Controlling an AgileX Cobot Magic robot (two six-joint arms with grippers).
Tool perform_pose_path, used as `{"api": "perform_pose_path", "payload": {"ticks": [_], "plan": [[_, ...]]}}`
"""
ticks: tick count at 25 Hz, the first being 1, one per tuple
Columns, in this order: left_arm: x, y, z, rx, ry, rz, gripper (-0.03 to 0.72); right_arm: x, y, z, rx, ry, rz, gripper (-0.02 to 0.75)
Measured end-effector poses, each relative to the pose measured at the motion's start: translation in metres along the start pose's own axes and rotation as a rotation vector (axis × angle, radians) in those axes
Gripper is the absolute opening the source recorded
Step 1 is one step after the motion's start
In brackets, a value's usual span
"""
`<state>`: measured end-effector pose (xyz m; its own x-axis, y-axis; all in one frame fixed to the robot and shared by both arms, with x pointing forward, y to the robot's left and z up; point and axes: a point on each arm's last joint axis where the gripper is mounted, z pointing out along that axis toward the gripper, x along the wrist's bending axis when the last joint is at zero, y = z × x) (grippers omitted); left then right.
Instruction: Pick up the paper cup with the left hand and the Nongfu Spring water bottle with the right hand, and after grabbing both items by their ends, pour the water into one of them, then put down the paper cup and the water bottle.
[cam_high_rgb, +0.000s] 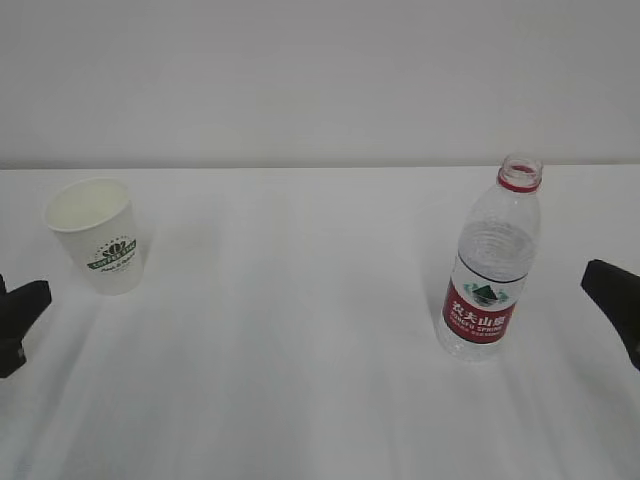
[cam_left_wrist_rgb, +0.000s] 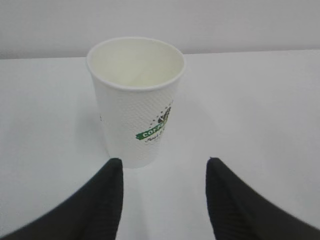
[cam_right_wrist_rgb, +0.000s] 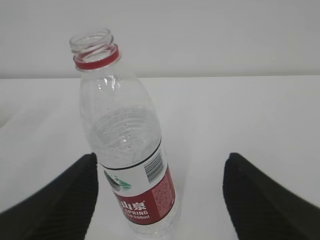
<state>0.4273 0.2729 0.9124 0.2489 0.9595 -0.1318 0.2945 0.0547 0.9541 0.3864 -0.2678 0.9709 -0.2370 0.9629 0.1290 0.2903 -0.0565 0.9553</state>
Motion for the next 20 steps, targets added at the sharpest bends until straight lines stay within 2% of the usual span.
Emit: {"api": "perform_pose_path", "payload": {"ticks": [11,20], "plan": [[-0.006,-0.002,0.0,0.014,-0.066,0.029,0.392,0.0,-0.005,0.008,0.02,0.02,0.009,0.587],[-0.009,-0.004,0.001,0.027,-0.1,0.042,0.392,0.003,-0.022,0.029,0.083,0.104,0.009,0.587]]}}
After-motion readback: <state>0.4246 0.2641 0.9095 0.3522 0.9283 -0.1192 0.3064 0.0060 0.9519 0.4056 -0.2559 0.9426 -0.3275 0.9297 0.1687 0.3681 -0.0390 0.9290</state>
